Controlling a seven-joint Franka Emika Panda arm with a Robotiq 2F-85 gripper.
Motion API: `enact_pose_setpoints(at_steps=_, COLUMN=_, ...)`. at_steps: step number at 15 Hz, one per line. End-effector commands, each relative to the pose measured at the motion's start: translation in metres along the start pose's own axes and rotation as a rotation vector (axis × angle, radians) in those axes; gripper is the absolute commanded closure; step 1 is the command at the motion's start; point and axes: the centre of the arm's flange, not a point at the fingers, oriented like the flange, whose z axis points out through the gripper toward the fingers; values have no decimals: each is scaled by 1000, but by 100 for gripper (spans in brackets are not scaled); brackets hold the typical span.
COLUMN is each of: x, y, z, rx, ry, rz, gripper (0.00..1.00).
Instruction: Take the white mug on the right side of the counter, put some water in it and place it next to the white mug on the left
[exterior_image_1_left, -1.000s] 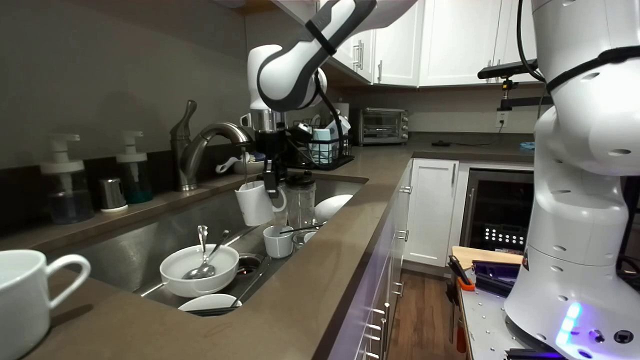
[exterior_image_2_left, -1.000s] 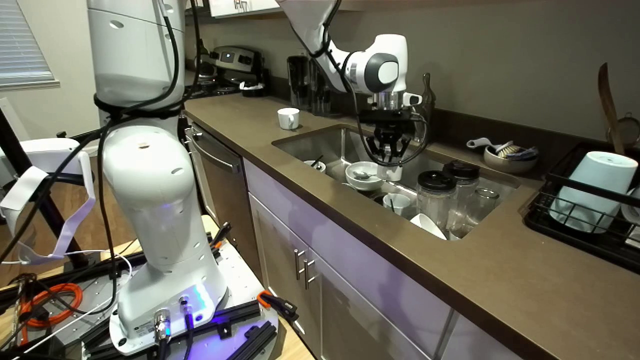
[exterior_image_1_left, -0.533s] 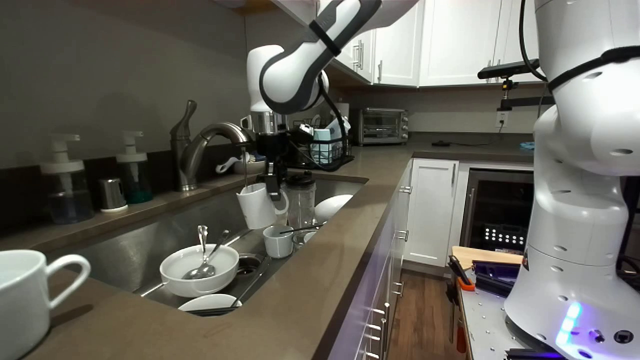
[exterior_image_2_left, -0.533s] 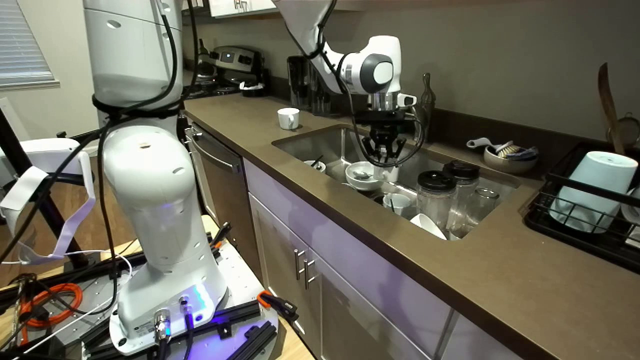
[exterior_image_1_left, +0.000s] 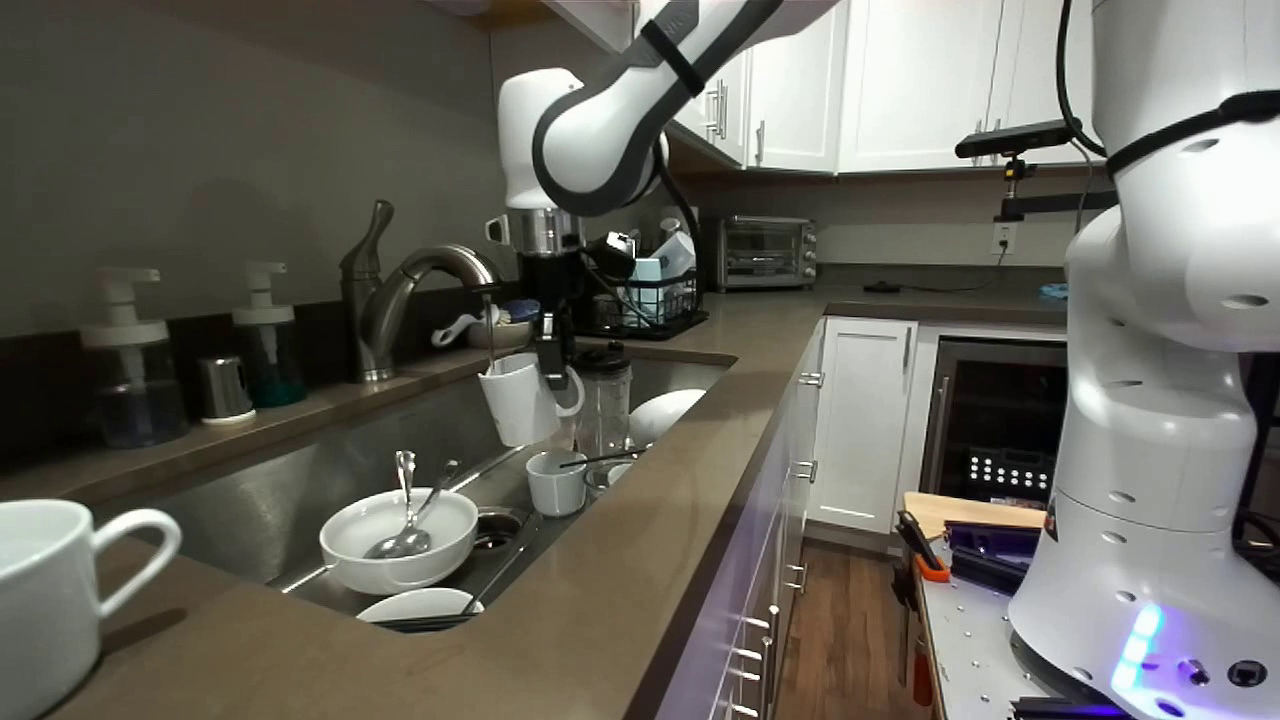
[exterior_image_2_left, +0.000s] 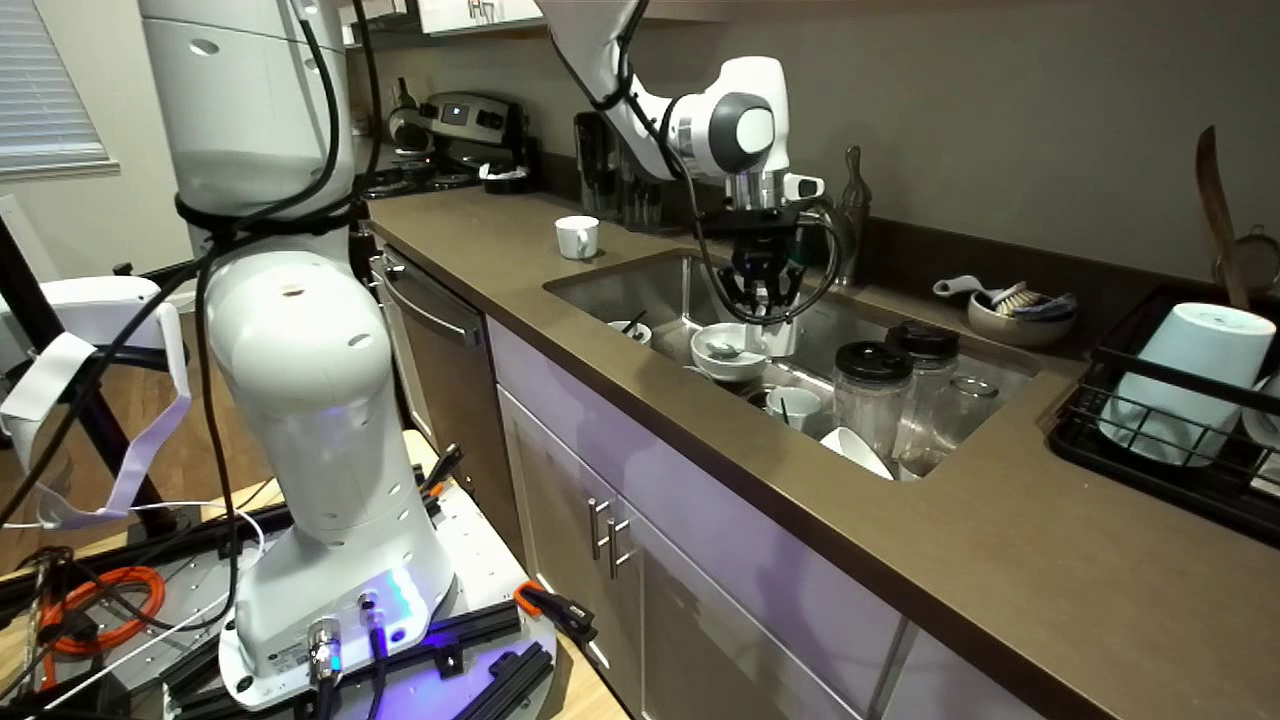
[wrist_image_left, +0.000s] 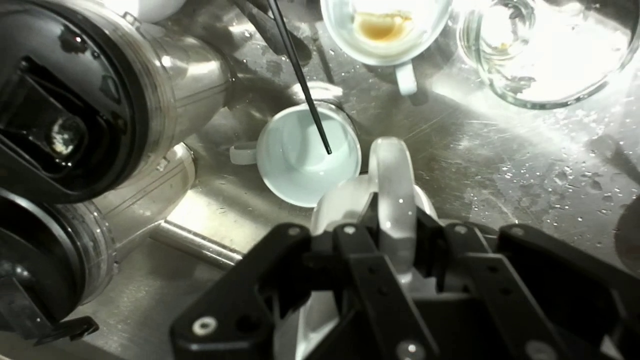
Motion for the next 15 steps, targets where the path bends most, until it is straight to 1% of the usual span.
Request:
enact_pose_setpoints(at_steps=1, x=-12, y=0, z=-21, rx=-34, ry=71, rz=6, gripper=96)
enact_pose_setpoints(at_steps=5, x=-6, y=6, z=-26, rx=-42, ry=144, rz=-10, gripper=96)
enact_pose_setpoints(at_steps=11, x=-9, y=17, z=-31, rx=-48, ry=190, rz=5, gripper=96)
enact_pose_setpoints(at_steps=12, x=-10, y=18, z=-32, rx=-49, ry=192, rz=7, gripper=96)
enact_pose_setpoints(at_steps=13, x=3, y=14, z=-18, rx=-43, ry=144, rz=20, gripper=96)
enact_pose_setpoints(at_steps=14, x=2, y=14, z=-16, rx=-42, ry=141, rz=21, gripper=90)
enact_pose_setpoints(at_steps=15, x=2, y=14, z=-14, rx=-40, ry=136, rz=20, gripper=90)
